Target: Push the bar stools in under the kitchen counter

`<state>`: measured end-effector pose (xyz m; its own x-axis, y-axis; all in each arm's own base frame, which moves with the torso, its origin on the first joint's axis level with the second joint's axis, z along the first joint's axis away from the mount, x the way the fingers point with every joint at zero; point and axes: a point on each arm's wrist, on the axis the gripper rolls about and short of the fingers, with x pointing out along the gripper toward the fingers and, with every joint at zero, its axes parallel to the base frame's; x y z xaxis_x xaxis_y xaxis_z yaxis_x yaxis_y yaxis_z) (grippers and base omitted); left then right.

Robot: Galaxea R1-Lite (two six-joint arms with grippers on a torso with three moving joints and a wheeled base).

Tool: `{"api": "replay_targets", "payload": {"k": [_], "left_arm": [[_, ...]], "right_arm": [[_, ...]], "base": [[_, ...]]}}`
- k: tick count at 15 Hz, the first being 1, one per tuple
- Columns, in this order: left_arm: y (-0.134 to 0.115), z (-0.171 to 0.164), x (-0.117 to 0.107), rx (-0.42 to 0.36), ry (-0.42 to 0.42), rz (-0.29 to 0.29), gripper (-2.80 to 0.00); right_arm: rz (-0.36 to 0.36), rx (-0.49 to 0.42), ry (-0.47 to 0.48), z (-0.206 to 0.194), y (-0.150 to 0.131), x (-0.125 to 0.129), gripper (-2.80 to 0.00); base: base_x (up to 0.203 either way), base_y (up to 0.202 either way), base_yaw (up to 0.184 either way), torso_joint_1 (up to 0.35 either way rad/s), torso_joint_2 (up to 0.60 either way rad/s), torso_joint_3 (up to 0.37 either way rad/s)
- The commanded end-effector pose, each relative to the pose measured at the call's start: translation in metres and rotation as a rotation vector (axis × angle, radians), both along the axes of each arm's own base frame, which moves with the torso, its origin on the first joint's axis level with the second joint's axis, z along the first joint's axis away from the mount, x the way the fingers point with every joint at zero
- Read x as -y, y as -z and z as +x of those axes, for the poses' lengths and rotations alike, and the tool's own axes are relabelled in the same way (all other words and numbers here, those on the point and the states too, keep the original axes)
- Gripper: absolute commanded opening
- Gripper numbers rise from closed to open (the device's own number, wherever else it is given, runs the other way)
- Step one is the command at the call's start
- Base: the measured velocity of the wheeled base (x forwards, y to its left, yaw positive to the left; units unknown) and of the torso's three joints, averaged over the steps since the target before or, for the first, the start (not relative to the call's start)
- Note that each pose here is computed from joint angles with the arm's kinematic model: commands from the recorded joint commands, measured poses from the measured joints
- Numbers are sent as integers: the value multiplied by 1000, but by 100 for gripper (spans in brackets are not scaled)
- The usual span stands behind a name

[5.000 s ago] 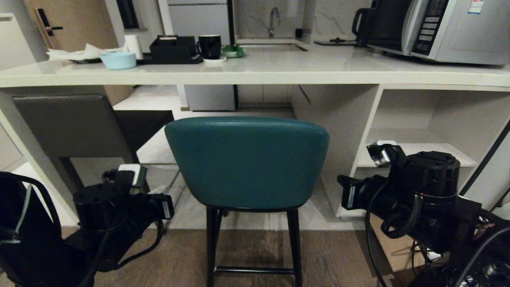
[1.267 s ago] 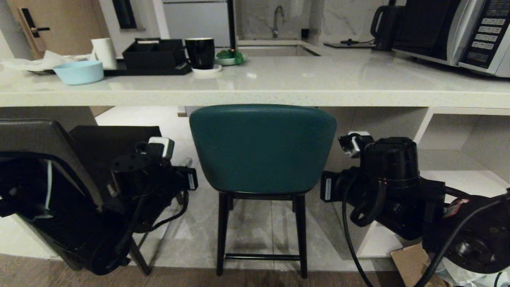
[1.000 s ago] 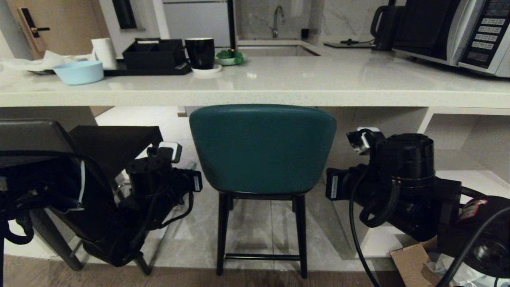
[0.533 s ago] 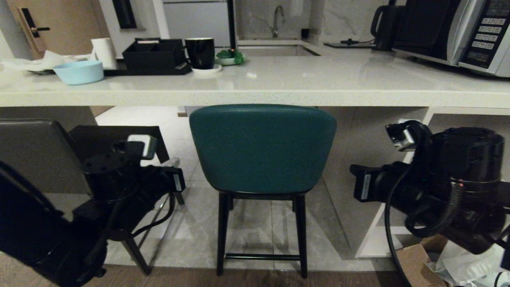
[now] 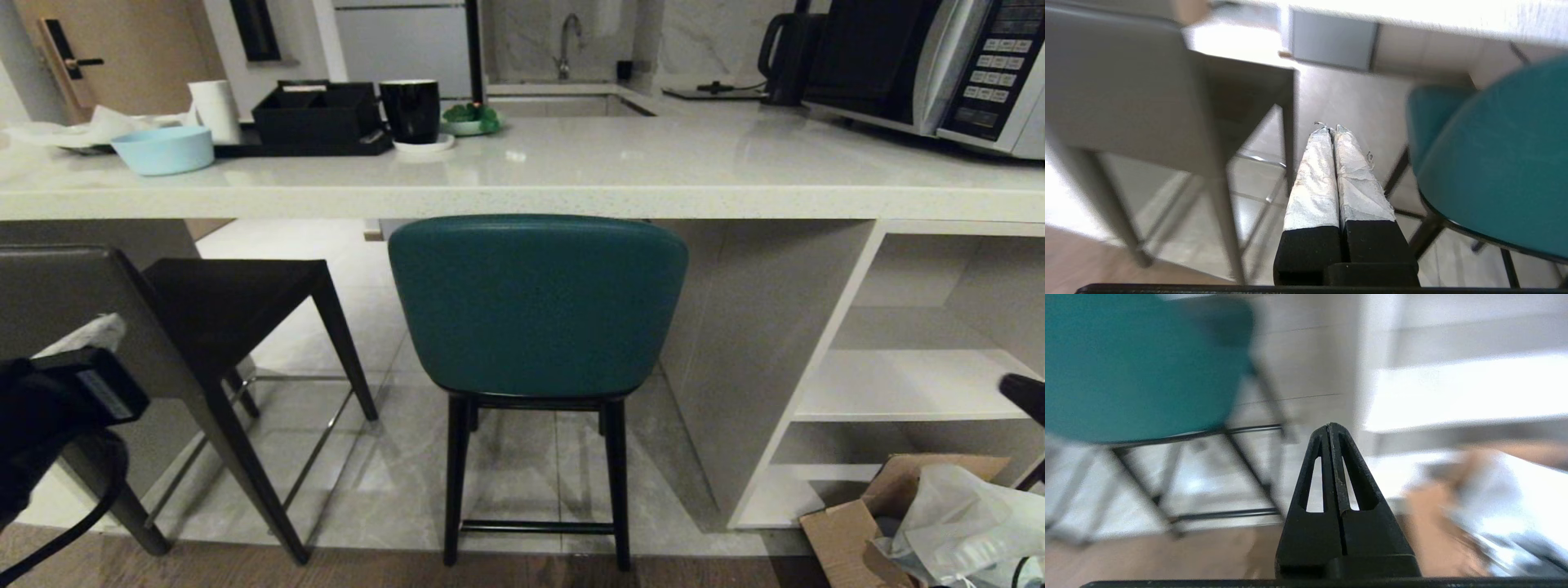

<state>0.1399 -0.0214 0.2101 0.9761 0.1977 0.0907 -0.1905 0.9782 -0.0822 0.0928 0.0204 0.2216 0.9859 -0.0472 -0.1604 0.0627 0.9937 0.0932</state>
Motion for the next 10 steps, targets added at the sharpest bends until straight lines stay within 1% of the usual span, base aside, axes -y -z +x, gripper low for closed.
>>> {"api": "replay_targets", "payload": {"k": [1,2,3,4,6,8,9,10], "left_arm": [[-15,-63,-16,136,-36,-28,-280],[-13,-79,-20,136,-49,-27,-280],[-11,-94,-24,140,-75,-24,-280],[-9,-107,-27,142,-111,-17,-280],[-2,-129,-30,157,-179,15,-280],[9,-144,-31,145,-200,59,-280],[15,-148,-31,132,-202,69,-280],[27,-148,-31,104,-210,76,-280]], "right_arm": [[-4,113,187,-57,-2,24,-280],[-32,139,237,-72,-1,27,-280],[-71,176,258,-88,0,28,-280],[-104,209,267,-101,2,28,-280],[-135,251,270,-124,10,28,-280],[-144,264,238,-143,24,27,-280],[-145,270,191,-153,33,25,-280],[-146,273,127,-161,43,24,-280]], "base": [[0,0,0,0,0,0],[0,0,0,0,0,0],[0,0,0,0,0,0],[0,0,0,0,0,0],[0,0,0,0,0,0],[0,0,0,0,0,0],[0,0,0,0,0,0],[0,0,0,0,0,0]]}}
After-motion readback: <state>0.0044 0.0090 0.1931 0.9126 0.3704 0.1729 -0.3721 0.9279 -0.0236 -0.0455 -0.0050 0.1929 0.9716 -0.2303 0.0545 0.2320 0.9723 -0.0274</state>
